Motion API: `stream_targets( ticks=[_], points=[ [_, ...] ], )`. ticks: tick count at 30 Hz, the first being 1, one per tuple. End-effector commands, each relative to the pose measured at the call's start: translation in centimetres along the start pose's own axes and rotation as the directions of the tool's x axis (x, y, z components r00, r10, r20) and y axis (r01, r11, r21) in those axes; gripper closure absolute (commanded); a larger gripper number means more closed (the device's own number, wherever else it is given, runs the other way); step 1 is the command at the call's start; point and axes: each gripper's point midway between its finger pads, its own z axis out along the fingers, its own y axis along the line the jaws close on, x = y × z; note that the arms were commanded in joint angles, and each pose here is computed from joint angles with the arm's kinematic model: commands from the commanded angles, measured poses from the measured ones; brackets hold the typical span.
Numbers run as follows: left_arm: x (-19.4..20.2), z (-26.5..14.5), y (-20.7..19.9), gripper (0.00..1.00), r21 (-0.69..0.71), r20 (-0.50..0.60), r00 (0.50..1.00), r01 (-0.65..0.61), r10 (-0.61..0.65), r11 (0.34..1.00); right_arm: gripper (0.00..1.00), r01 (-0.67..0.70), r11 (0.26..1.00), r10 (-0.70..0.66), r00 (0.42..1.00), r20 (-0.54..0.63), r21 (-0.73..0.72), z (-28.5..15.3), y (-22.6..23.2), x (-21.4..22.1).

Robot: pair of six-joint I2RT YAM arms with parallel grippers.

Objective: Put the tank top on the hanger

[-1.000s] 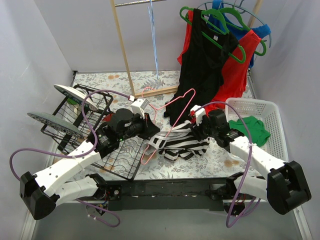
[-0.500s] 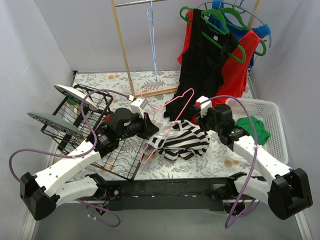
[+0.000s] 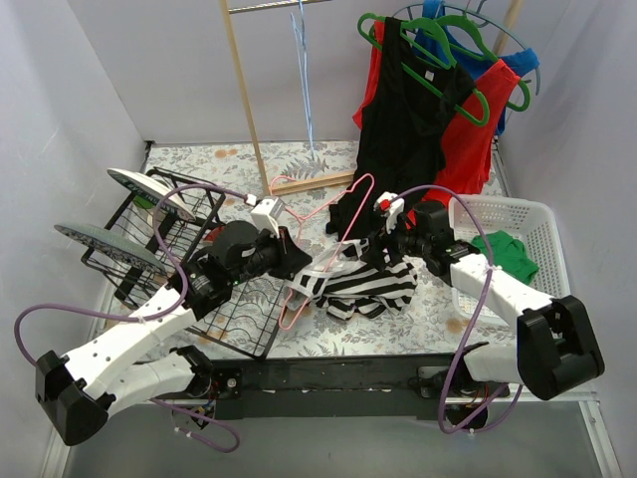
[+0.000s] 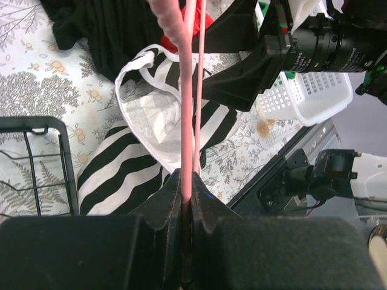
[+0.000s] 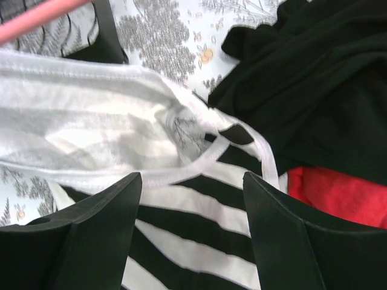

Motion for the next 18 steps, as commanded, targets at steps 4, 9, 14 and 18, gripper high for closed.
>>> stream_targets(
  ticks=[4, 9, 14, 18],
  points=[
    [0.8, -0.8, 1.8, 1.0, -0.051, 0.068, 0.989, 0.133, -0.129, 0.99, 0.21, -0.01, 0.999, 0.017, 0.976, 0.216, -0.032, 1.5, 0.0, -3.8],
    [1.3, -0.7, 2.3, 1.0, -0.061, 0.075, 0.986, 0.152, -0.148, 0.986, 0.22, 0.023, 1.0, -0.026, 0.982, 0.185, 0.017, 3.3, -0.9, -3.7],
    [0.9, -0.6, 2.9, 1.0, -0.087, 0.1, 0.984, 0.158, -0.149, 0.984, 0.25, 0.095, 0.991, -0.105, 0.988, 0.117, 0.09, 5.2, -1.3, -2.5],
    [1.1, -0.5, 3.1, 1.0, -0.091, 0.102, 0.983, 0.164, -0.154, 0.982, 0.33, 0.12, 0.981, -0.133, 0.988, 0.077, 0.152, 5.9, -2.2, -2.0]
  ],
)
